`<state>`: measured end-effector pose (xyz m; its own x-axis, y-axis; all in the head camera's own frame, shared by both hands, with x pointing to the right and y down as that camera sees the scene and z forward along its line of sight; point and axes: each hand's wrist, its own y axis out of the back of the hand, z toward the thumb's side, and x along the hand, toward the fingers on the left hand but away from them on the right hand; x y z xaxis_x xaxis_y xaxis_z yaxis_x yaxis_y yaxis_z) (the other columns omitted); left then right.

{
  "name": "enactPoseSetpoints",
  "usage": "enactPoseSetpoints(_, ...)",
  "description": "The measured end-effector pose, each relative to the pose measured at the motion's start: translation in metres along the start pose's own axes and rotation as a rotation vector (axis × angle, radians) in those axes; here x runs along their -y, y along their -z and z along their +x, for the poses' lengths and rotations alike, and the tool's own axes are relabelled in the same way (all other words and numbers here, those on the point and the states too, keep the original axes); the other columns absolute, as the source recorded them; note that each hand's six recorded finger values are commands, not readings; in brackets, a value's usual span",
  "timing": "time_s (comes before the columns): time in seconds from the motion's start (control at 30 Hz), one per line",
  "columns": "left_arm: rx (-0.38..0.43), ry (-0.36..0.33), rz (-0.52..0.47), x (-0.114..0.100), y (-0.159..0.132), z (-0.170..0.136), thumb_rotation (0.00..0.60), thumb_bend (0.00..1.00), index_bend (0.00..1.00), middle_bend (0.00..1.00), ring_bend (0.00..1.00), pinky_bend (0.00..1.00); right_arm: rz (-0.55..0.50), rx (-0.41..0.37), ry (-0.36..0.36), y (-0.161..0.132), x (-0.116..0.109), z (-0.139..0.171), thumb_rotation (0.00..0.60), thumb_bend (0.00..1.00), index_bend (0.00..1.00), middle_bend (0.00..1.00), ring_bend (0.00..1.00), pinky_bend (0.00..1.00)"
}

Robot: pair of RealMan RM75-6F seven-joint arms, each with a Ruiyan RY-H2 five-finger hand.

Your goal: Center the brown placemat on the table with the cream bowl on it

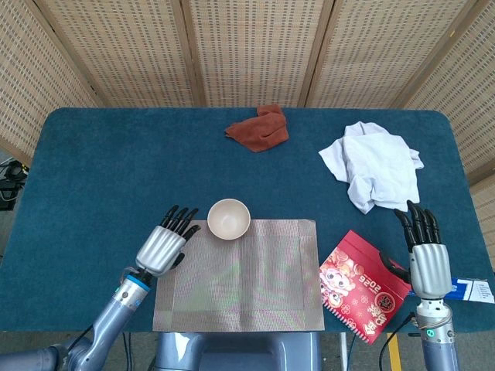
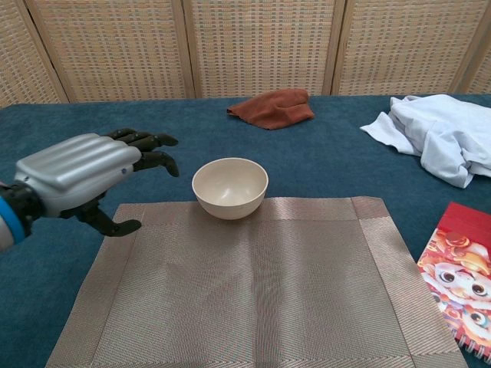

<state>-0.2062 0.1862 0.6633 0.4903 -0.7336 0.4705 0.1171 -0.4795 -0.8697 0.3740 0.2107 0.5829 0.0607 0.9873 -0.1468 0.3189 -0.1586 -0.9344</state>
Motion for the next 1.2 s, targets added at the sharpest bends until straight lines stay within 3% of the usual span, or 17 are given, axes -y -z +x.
enactPoseSetpoints(0.27,0.017,-0.009,0.027,0.006,-0.029,0.034,0.600,0.30,0.28,0.00,0.00,0.00,-0.017,0.003,0.002,0.002,-0.002,-0.001,0.600,0.38,0.15,0.00,0.00,0.00)
enactPoseSetpoints(0.57,-0.005,0.000,0.069,0.015,-0.043,0.060,0.600,0.30,0.33,0.00,0.00,0.00,-0.033,0.011,0.009,0.003,-0.006,-0.001,0.600,0.38,0.15,0.00,0.00,0.00)
enactPoseSetpoints(0.8,-0.021,0.014,0.091,0.028,-0.053,0.076,0.600,0.31,0.52,0.00,0.00,0.00,-0.055,0.020,0.021,0.007,-0.012,-0.002,0.600,0.38,0.15,0.00,0.00,0.00)
enactPoseSetpoints(0.93,-0.030,0.013,0.105,0.034,-0.058,0.084,0.600,0.31,0.56,0.00,0.00,0.00,-0.063,0.021,0.029,0.007,-0.015,-0.002,0.600,0.38,0.15,0.00,0.00,0.00)
enactPoseSetpoints(1.1,-0.042,0.003,0.098,0.037,-0.060,0.087,0.600,0.46,0.64,0.00,0.00,0.00,-0.073,0.017,0.024,0.006,-0.015,-0.002,0.600,0.38,0.15,0.00,0.00,0.00)
enactPoseSetpoints(1.2,-0.033,-0.013,0.096,0.035,-0.060,0.085,0.600,0.49,0.64,0.00,0.00,0.00,-0.070,0.016,0.019,0.005,-0.013,-0.002,0.600,0.38,0.15,0.00,0.00,0.00)
